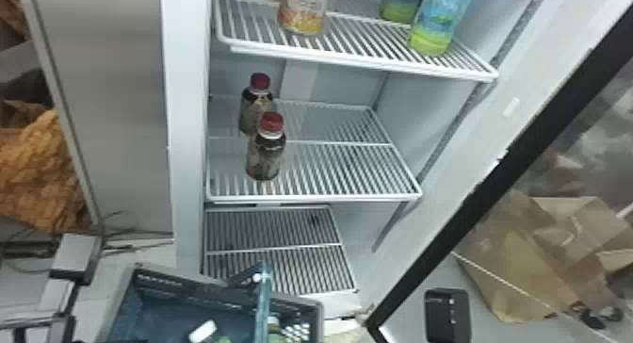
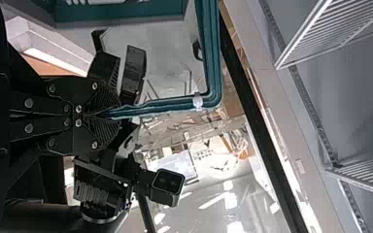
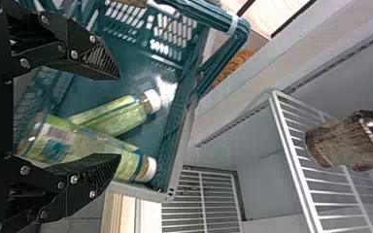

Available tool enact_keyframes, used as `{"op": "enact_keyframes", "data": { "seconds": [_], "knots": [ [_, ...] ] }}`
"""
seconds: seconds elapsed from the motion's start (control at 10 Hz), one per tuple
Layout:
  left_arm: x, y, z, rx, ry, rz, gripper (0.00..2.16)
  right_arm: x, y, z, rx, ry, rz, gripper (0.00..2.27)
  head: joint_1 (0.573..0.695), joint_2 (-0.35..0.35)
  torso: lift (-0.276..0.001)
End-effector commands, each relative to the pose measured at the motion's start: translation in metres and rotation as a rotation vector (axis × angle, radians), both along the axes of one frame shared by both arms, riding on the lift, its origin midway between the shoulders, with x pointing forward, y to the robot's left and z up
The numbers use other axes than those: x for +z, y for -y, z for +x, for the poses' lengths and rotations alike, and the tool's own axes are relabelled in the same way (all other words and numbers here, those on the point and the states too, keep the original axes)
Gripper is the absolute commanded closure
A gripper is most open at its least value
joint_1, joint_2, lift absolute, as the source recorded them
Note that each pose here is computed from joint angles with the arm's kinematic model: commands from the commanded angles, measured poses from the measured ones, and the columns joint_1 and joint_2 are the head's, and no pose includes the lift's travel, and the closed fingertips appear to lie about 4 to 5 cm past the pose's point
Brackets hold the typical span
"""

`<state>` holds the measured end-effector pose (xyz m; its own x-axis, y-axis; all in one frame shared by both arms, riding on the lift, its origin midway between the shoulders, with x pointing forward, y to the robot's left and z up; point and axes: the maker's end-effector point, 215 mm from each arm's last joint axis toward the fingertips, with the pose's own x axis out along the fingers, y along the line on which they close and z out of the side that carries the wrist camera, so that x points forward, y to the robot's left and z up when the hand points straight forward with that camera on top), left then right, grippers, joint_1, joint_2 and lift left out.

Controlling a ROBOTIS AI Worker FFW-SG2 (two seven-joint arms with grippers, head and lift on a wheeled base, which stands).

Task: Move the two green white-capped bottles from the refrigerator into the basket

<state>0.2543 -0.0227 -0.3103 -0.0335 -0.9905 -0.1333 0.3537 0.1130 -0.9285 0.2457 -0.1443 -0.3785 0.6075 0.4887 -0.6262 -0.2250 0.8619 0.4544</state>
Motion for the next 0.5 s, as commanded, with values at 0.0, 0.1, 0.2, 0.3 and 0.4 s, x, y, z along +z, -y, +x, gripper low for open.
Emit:
{"op": "enact_keyframes", "data": {
  "seconds": [0.0,0.1,0.2,0.3,0.4],
  "knots": [
    [0.000,0.000,0.000,0.001,-0.001,0.000,1.16,0.008,0.010,0.011,-0.031,0.048,-0.020,0.54,0.695,-0.350,-0.263],
    [0.000,-0.001,-0.001,0.002,-0.003,-0.001,1.16,0.018,0.018,0.022,-0.056,0.096,-0.040,0.54,0.695,-0.350,-0.263],
    [-0.001,-0.001,0.000,0.002,-0.003,0.000,1.16,0.028,0.029,0.034,-0.087,0.146,-0.071,0.54,0.695,-0.350,-0.263],
    [0.000,-0.001,0.000,0.002,-0.001,0.000,1.16,0.038,0.041,0.046,-0.119,0.201,-0.106,0.54,0.695,-0.350,-0.263],
    [0.000,-0.001,0.000,0.002,-0.001,0.000,1.16,0.048,0.050,0.058,-0.147,0.254,-0.121,0.54,0.695,-0.350,-0.263]
  ]
}}
